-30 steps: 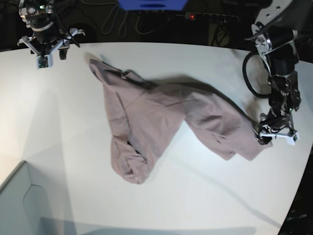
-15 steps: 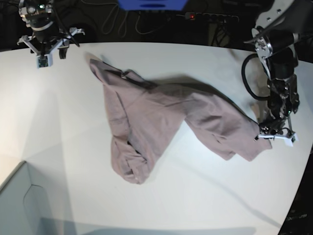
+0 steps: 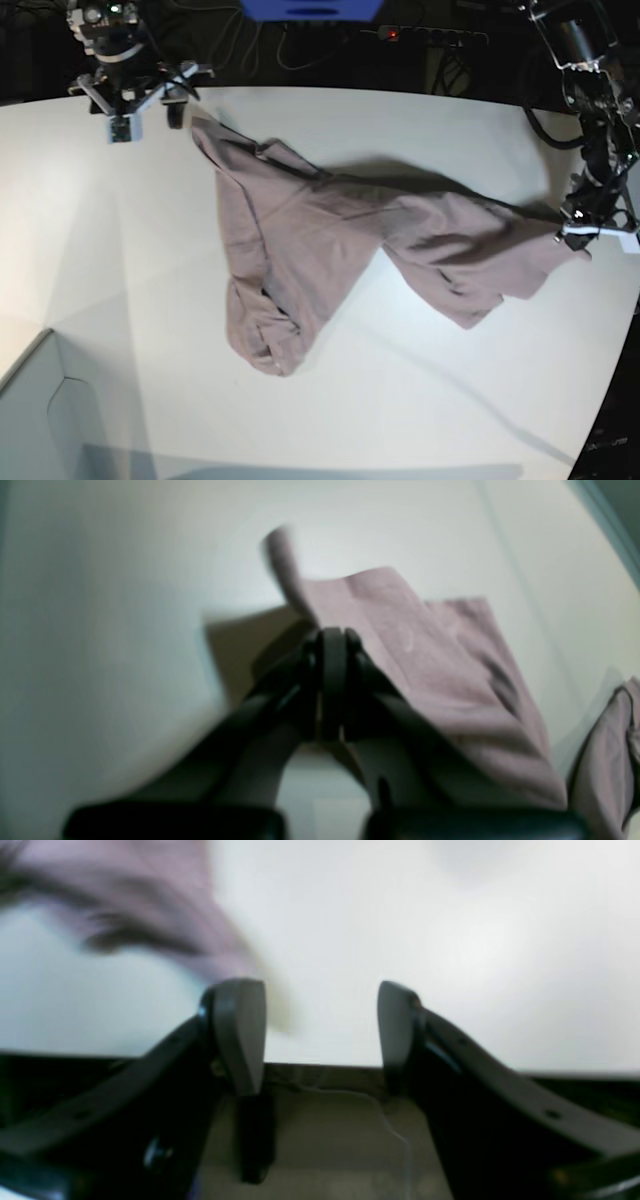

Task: Layout the t-shirt on the table in an organized manner, then fold the t-shirt properly
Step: 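Grasp the t-shirt's other shoulder corner with the right gripper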

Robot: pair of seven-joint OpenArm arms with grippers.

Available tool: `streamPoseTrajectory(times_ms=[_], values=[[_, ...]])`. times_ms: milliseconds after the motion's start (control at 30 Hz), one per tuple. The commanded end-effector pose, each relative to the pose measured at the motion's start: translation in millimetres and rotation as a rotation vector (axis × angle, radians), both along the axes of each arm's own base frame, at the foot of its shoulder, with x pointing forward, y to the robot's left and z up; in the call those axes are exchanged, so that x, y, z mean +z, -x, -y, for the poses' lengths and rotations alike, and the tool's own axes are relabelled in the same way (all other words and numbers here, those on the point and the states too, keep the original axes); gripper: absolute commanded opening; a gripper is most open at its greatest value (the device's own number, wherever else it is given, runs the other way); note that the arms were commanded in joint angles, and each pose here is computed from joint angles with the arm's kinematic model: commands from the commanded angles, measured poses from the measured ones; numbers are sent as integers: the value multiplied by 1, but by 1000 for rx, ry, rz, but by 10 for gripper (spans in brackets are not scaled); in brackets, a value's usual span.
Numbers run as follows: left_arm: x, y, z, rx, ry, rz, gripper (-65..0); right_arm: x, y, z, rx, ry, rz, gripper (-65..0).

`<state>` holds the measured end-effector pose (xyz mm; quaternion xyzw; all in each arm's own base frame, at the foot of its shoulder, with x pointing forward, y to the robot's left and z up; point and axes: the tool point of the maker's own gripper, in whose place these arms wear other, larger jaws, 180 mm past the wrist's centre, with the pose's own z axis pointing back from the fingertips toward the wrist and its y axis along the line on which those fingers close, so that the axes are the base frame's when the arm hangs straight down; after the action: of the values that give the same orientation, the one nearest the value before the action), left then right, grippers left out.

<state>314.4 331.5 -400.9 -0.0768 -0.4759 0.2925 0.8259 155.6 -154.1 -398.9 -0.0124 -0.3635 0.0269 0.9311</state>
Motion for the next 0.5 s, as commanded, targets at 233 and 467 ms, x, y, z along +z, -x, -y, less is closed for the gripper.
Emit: streamPoseTrajectory(times_ms=[233, 467], values=[[1, 18, -8, 7, -3, 10, -649, -16, -28, -55, 183, -74, 21, -291], [0, 40, -33, 85, -6, -1, -649, -60, -37, -51, 172, -74, -70, -292]])
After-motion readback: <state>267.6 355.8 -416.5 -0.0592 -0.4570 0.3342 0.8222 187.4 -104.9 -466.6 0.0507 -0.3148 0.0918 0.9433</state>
